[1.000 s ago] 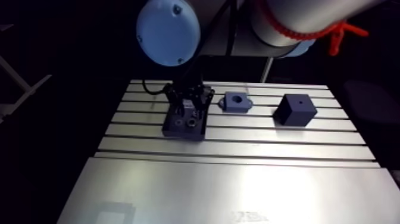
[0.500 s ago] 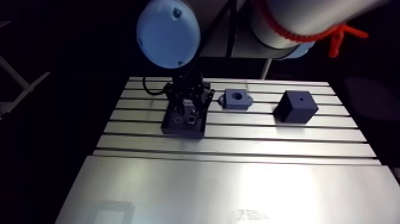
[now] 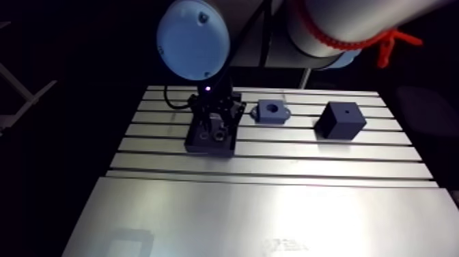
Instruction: Pick up the bearing and press it into the housing until flush.
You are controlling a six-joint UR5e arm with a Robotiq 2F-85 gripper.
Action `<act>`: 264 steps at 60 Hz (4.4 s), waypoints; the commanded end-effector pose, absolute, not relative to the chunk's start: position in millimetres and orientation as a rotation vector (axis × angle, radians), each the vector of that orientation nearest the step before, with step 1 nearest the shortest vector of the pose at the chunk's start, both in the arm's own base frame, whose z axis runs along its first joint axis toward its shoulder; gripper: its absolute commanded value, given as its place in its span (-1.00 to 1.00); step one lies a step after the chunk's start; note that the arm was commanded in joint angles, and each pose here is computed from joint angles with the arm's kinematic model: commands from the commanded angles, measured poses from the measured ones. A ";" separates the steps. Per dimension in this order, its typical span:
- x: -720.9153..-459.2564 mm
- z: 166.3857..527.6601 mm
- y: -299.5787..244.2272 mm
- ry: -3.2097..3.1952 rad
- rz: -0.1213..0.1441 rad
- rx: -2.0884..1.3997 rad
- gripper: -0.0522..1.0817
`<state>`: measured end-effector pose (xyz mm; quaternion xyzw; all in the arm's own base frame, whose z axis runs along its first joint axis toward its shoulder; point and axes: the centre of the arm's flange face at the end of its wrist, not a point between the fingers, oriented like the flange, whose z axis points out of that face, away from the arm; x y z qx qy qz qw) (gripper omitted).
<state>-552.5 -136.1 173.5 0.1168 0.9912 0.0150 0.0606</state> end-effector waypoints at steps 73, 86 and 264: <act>-548.4 169.0 -136.1 2.991 0.047 0.352 -0.08; -549.0 167.0 -136.1 2.988 0.047 0.352 -0.07; -611.7 277.0 -17.9 3.054 0.119 -0.072 0.08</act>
